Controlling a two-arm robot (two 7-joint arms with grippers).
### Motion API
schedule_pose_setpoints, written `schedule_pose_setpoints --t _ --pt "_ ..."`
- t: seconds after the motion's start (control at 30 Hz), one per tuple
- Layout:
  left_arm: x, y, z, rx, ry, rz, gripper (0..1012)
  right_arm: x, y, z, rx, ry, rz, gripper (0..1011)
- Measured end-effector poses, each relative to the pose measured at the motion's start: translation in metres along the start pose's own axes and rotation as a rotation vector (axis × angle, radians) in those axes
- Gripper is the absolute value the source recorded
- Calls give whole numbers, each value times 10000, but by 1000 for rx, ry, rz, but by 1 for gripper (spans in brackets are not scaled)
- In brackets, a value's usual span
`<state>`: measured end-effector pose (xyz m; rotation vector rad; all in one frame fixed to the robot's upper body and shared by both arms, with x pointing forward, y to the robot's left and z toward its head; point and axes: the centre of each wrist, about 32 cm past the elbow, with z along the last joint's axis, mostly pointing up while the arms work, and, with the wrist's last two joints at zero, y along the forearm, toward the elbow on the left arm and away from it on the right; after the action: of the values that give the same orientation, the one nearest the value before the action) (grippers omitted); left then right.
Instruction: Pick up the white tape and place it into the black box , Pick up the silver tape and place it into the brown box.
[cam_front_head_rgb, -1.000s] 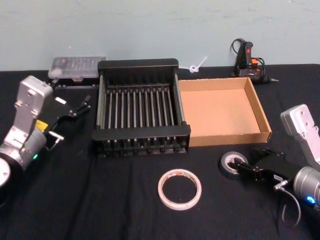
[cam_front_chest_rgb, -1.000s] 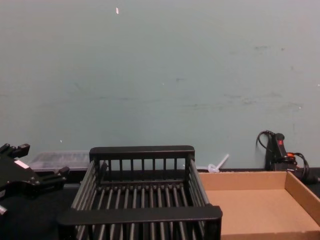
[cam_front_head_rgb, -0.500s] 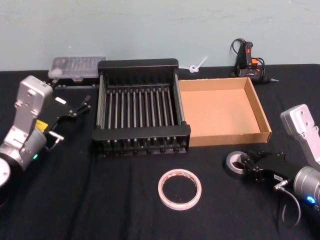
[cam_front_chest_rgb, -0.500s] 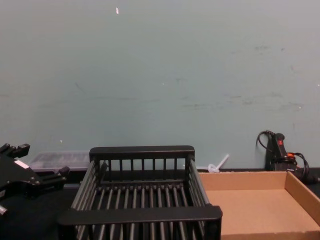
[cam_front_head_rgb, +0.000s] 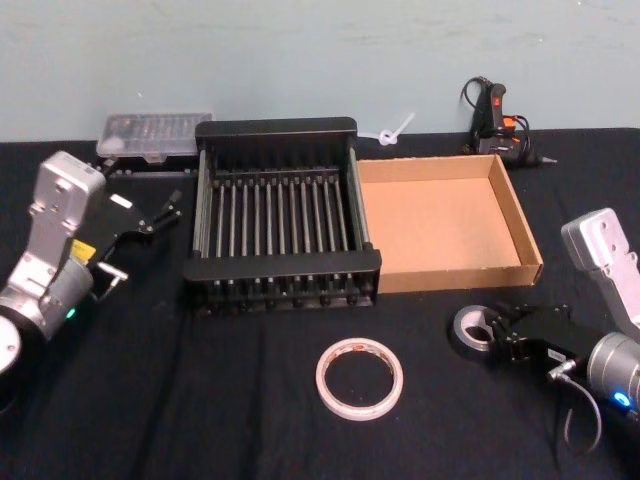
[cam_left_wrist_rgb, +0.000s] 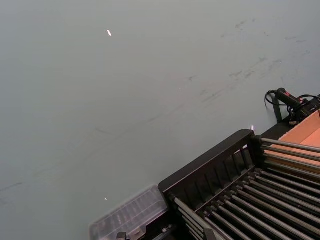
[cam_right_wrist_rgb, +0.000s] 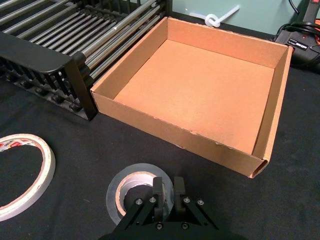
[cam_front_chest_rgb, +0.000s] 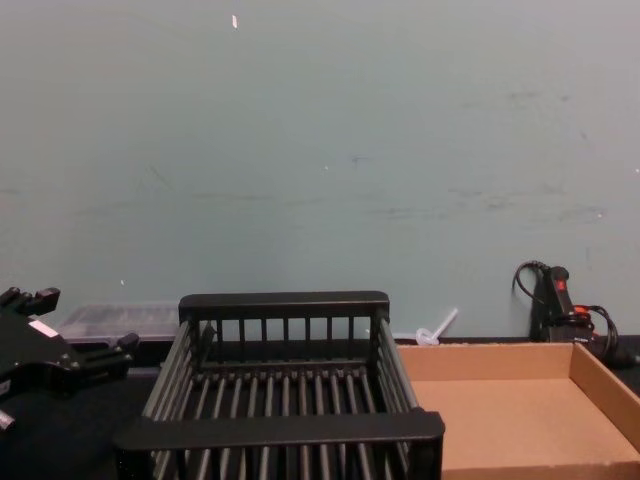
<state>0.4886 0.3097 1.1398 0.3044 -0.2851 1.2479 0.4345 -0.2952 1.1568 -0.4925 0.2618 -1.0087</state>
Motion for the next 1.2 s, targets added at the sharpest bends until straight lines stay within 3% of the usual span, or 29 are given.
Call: schedule_pose_setpoints --t 0.37,0.77,1.2 --pt "0 0 0 0 0 0 1001 4 -43 -1 31 -15 21 136" --pt "0 0 0 0 0 0 1001 10 -112 74 107 -13 81 136" --pt "0 0 0 0 0 0 1001 74 80 300 192 -30 -17 136"
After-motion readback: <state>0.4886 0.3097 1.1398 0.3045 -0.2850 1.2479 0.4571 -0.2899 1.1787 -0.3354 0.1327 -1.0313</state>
